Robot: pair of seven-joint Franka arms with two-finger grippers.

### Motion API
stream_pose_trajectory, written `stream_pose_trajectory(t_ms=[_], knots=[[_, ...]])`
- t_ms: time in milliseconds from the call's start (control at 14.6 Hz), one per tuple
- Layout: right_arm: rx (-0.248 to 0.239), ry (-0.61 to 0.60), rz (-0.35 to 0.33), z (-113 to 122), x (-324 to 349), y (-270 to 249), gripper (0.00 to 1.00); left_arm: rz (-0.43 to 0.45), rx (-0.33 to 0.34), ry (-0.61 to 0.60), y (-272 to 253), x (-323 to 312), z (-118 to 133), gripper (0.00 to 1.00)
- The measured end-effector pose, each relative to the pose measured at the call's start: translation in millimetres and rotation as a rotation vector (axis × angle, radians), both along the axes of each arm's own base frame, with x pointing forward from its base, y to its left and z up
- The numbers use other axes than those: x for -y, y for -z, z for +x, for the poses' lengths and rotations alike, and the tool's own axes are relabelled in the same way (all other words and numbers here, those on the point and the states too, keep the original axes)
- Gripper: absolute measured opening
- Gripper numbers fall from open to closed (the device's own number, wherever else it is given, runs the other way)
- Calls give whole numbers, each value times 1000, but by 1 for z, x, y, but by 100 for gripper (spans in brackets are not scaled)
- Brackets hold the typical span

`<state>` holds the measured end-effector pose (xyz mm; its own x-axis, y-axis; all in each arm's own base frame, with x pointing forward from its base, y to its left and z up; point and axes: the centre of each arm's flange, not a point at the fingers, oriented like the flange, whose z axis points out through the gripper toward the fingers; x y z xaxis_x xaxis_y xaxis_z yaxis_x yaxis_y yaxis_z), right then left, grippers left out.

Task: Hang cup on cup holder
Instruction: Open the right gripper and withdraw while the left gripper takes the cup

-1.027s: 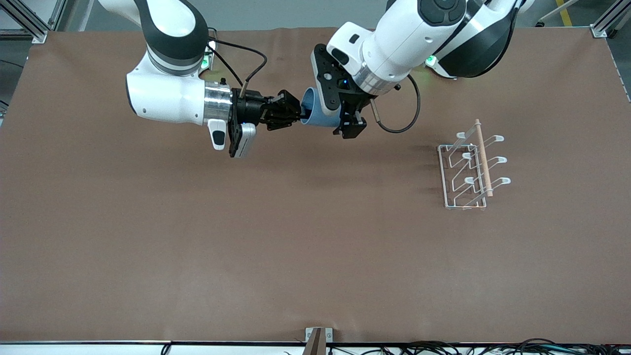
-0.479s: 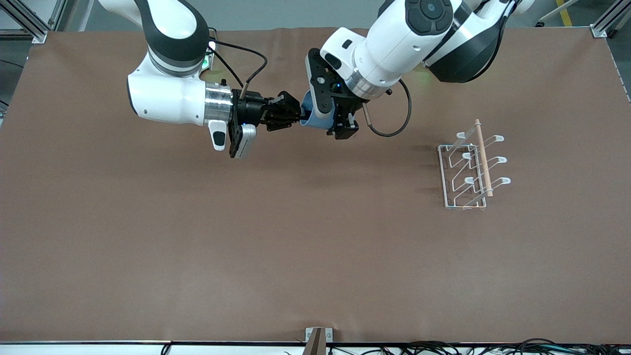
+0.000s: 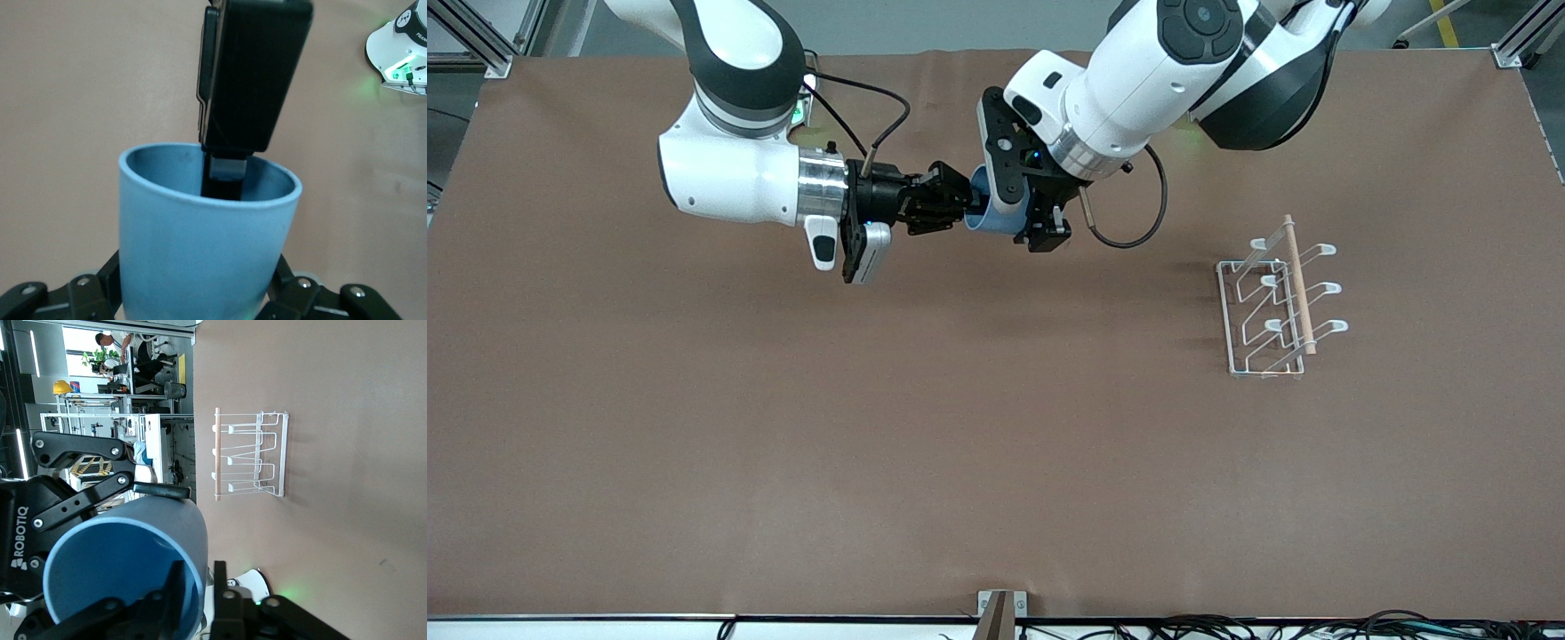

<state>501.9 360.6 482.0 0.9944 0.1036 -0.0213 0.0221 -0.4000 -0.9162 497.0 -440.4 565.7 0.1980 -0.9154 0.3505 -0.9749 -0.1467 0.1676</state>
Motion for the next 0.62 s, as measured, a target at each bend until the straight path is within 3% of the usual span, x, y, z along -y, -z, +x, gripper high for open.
stream_pose_trajectory(t_ms=[274,479,616], knots=[[2,14,-1,5,6,0,70,23,18,1,2,-4,4,81],[15,60,-5,19,29,-4,99,97,38,8,8,-15,9,81],[33,98,-12,30,50,-11,100,185,58,21,14,-25,12,81]])
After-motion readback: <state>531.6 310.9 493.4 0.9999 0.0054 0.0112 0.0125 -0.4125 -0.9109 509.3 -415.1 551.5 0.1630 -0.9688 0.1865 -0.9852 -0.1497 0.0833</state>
